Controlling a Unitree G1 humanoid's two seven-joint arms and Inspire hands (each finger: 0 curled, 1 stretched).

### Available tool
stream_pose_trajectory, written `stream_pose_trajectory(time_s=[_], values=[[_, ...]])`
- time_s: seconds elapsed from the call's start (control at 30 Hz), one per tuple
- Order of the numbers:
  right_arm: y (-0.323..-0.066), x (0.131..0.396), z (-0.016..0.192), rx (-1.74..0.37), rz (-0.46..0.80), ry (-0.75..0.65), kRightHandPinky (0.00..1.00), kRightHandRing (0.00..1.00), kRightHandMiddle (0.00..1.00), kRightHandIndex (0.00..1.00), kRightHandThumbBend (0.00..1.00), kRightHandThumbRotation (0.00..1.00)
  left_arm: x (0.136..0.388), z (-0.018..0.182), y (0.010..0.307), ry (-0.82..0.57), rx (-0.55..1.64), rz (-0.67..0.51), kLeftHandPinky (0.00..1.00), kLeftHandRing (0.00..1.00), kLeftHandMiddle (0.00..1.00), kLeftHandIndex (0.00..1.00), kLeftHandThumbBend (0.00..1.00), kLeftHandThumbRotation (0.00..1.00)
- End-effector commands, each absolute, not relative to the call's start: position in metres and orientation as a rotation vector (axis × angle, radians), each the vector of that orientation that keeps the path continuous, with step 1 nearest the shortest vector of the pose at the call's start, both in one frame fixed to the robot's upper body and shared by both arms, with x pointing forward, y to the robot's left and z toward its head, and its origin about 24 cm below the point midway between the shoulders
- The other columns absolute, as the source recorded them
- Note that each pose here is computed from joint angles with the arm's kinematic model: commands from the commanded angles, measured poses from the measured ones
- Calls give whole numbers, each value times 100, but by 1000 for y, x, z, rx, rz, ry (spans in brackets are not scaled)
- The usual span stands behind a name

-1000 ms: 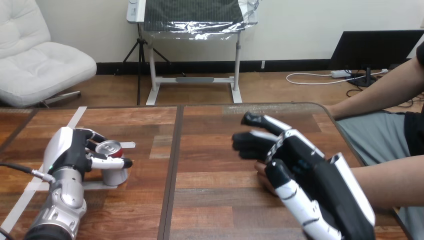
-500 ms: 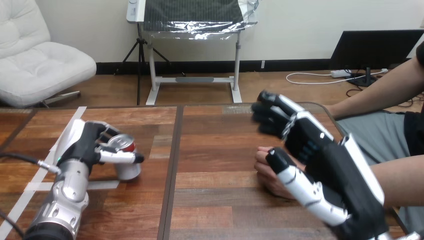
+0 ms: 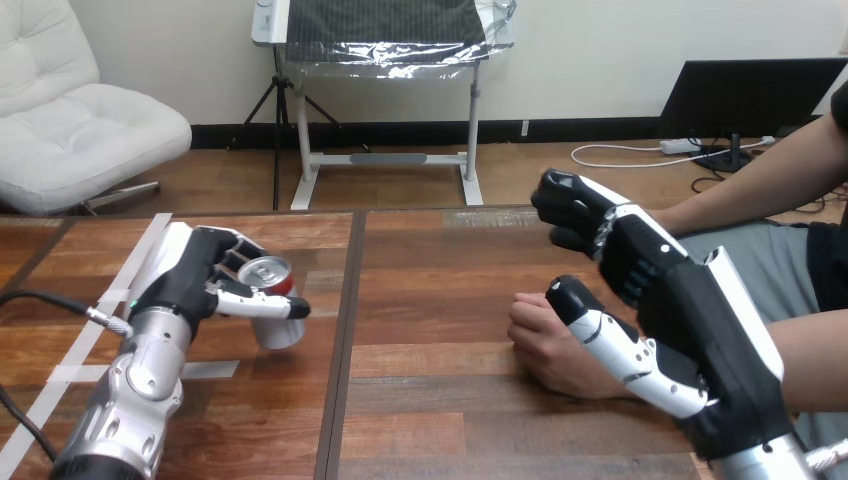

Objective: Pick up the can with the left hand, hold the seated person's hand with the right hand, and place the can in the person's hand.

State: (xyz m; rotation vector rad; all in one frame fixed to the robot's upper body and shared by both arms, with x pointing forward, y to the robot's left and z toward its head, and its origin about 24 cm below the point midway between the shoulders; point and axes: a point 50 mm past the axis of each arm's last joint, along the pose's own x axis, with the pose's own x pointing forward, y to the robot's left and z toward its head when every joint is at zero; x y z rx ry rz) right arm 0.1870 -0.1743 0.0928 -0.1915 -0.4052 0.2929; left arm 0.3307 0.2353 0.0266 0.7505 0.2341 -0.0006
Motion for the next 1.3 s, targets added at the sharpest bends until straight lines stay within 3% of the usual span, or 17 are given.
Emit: stream_pose_trajectory(time_s=[0.0, 0.57, 0.9, 1.27], values=[[-185, 211, 114, -269, 241, -535, 84, 85, 84, 84, 58, 45, 341, 83, 233, 31, 744, 17, 34, 39, 42, 42, 85, 0], [-209, 236, 128, -490, 204, -562, 79, 86, 87, 86, 68, 50, 330, 113, 220, -41, 737, -62, 33, 37, 41, 42, 84, 0], [-226, 252, 133, -690, 217, -464, 82, 91, 92, 89, 83, 55, 325, 128, 213, -63, 728, -98, 33, 37, 40, 42, 84, 0], [-239, 270, 140, -884, 304, -391, 84, 97, 98, 96, 87, 54, 320, 140, 208, -85, 745, -121, 32, 37, 40, 41, 86, 0]])
